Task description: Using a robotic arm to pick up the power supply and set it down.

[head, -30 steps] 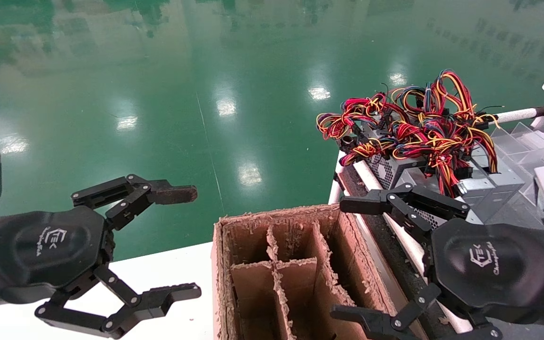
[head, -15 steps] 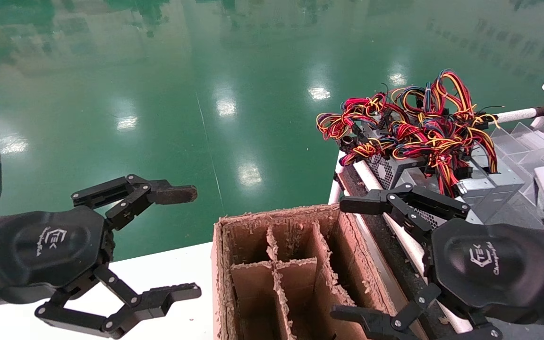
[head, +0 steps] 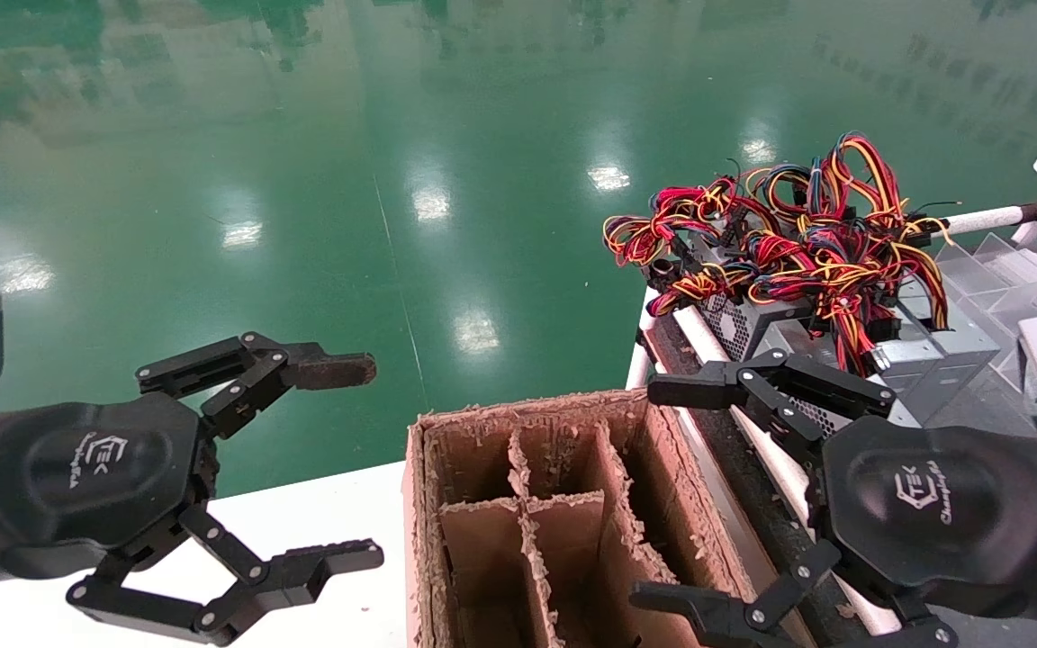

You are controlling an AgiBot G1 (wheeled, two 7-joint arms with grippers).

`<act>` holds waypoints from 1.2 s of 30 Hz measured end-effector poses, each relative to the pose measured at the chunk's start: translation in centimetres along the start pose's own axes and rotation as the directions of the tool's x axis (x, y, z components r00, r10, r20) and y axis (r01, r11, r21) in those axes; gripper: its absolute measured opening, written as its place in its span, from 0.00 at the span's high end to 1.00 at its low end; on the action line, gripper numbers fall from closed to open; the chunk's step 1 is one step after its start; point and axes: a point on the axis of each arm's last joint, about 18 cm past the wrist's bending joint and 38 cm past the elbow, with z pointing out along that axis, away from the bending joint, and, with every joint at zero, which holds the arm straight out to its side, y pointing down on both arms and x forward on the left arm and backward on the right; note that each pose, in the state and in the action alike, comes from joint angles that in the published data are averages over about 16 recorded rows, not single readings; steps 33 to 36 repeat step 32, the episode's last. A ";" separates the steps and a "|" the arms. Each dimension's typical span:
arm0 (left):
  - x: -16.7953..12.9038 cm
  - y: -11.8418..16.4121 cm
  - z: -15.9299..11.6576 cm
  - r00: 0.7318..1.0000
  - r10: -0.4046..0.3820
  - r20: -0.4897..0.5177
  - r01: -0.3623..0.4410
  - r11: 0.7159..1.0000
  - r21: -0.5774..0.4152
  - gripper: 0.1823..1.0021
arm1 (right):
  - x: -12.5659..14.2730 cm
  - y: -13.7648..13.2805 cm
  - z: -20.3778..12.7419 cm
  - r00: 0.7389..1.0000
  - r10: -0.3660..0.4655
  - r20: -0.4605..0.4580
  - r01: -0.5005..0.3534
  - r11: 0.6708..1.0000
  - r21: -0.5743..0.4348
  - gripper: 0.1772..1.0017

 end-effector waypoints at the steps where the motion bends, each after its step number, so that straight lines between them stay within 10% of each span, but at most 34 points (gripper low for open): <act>1: 0.0 0.0 0.0 1.000 0.000 0.000 0.000 1.000 0.000 0.00 | 0.0 0.0 0.0 1.000 0.000 0.000 0.000 1.000 0.000 0.00; 36: 0.0 0.0 0.0 1.000 0.000 0.000 0.000 1.000 0.000 0.00 | 0.0 0.0 0.0 1.000 0.000 0.000 0.000 1.000 0.000 0.00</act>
